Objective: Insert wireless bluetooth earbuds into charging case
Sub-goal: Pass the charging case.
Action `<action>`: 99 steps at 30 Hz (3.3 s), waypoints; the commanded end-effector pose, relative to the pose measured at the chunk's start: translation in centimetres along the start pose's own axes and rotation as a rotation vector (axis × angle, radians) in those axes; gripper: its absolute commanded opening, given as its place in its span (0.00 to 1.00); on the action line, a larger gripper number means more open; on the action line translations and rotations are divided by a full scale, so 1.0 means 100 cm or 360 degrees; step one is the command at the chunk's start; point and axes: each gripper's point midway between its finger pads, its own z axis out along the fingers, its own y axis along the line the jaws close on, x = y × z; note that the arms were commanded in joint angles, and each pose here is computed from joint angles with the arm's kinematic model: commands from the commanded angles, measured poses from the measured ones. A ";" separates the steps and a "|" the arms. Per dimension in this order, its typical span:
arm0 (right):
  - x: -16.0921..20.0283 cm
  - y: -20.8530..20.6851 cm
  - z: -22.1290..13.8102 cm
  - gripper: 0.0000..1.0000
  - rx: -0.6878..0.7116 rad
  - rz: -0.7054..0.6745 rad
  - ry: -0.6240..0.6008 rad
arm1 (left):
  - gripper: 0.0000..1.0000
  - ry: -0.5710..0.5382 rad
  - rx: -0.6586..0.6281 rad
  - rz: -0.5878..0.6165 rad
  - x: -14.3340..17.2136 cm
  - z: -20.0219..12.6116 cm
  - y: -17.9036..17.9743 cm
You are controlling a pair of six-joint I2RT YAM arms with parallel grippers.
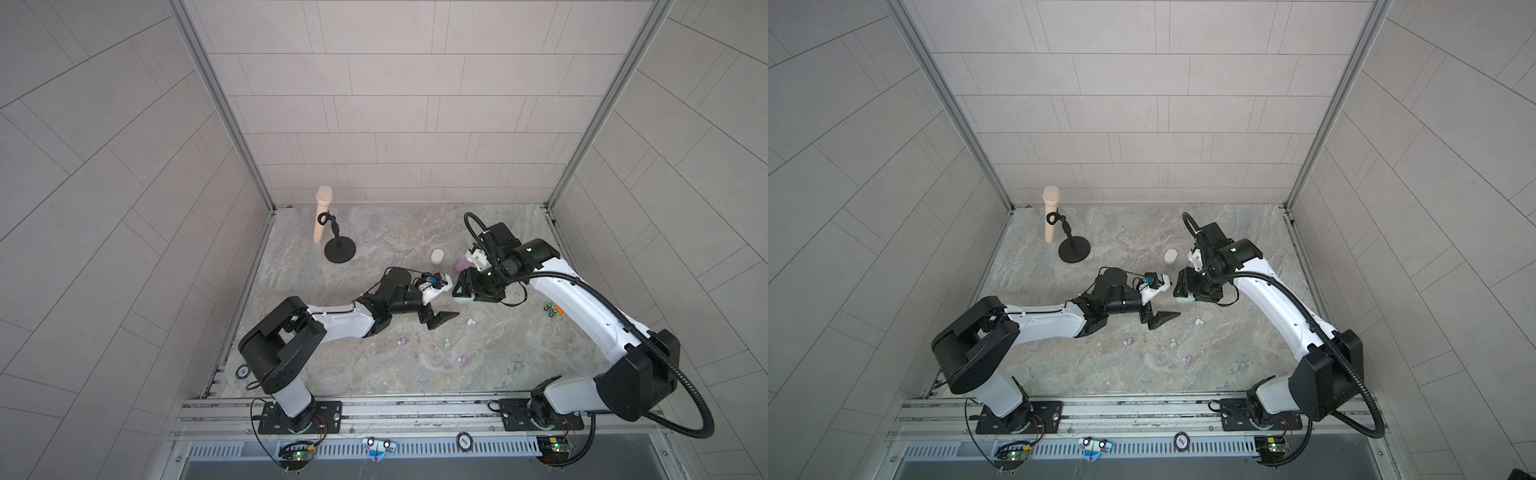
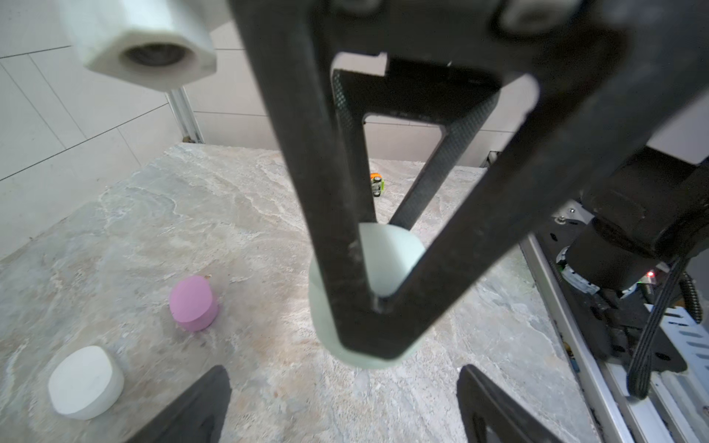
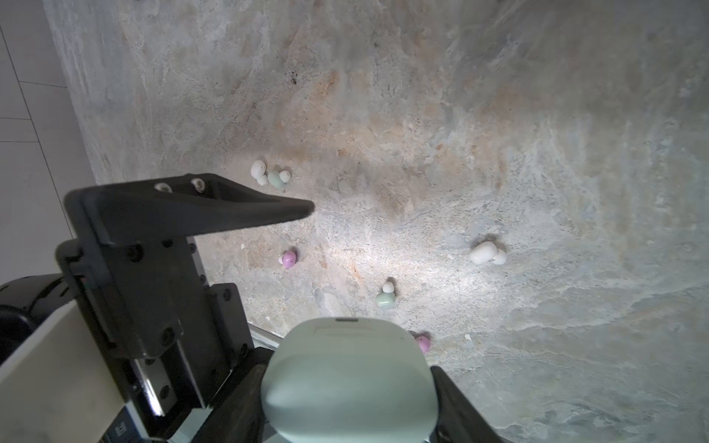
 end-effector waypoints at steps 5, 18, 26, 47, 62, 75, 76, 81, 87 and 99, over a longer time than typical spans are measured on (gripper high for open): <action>0.000 0.019 0.001 0.37 -0.0107 0.0000 0.0010 | 0.91 -0.0273 0.0064 0.0067 -0.042 -0.001 -0.004; -0.001 0.028 -0.001 0.36 -0.0143 0.0003 -0.0003 | 0.79 -0.0214 0.0113 0.0087 -0.033 0.005 -0.010; -0.002 0.032 -0.004 0.35 -0.0168 0.0015 -0.0012 | 0.67 -0.0212 0.0103 0.0097 -0.031 0.005 -0.010; -0.002 0.034 -0.004 0.34 -0.0199 0.0032 -0.0015 | 0.45 -0.0259 0.0100 0.0108 -0.042 0.002 -0.010; -0.002 0.034 -0.001 0.34 -0.0198 0.0035 -0.0002 | 0.34 -0.0282 0.0111 0.0116 -0.049 0.000 -0.012; -0.004 0.030 -0.018 0.75 -0.0207 0.0051 -0.0091 | 0.20 -0.0239 0.0093 0.0107 -0.040 -0.002 -0.012; -0.005 0.030 -0.020 0.77 -0.0213 0.0054 -0.0101 | 0.20 -0.0239 0.0094 0.0104 -0.040 -0.002 -0.012; -0.002 0.021 -0.027 0.87 -0.0198 0.0088 -0.0122 | 0.18 -0.0250 0.0093 0.0086 -0.041 -0.003 -0.011; 0.002 -0.011 -0.040 0.92 -0.0075 -0.0021 -0.0197 | 0.15 -0.0298 0.0082 -0.0013 -0.048 -0.016 -0.013; 0.026 0.033 -0.069 0.96 -0.0083 -0.1280 -0.0630 | 0.10 -0.0323 0.0241 -0.0152 -0.051 -0.033 -0.038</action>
